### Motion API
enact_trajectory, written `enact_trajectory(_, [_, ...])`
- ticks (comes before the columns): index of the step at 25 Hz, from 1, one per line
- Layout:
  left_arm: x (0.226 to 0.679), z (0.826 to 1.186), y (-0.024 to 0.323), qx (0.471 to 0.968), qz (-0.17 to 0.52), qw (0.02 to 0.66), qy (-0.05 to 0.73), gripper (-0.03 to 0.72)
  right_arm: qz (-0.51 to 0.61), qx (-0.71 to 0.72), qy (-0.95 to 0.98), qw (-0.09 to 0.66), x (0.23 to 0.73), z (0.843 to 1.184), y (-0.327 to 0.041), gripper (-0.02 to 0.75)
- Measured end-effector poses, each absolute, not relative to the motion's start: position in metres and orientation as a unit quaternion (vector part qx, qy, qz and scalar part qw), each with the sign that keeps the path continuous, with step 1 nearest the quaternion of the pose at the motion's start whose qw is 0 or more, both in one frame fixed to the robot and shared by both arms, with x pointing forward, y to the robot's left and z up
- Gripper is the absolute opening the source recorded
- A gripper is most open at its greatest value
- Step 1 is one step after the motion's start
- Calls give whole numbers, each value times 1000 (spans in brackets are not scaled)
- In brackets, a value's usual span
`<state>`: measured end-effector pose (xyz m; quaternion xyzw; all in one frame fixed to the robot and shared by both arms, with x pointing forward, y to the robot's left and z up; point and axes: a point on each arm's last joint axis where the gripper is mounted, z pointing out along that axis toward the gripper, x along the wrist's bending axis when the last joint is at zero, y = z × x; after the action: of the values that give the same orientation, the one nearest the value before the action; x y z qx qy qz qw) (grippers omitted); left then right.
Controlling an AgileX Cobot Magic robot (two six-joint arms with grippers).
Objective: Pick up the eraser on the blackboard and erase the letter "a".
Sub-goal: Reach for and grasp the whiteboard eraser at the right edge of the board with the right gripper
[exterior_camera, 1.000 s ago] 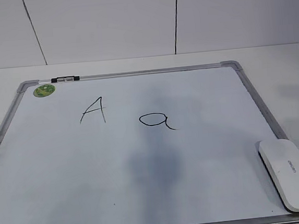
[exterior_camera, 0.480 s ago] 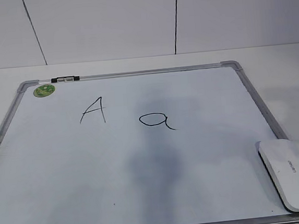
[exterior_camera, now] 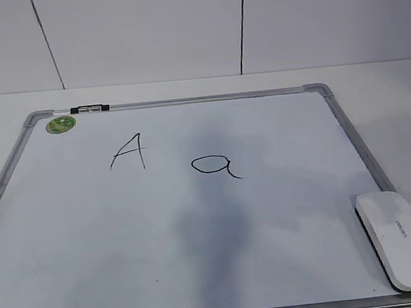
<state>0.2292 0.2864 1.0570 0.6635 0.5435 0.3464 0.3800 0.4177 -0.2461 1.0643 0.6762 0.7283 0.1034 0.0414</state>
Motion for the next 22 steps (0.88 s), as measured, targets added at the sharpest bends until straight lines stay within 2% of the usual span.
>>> enact_trajectory(22, [229,1057,286,663,346,380,544,236,68,668,740,37,466,1016,-235,589])
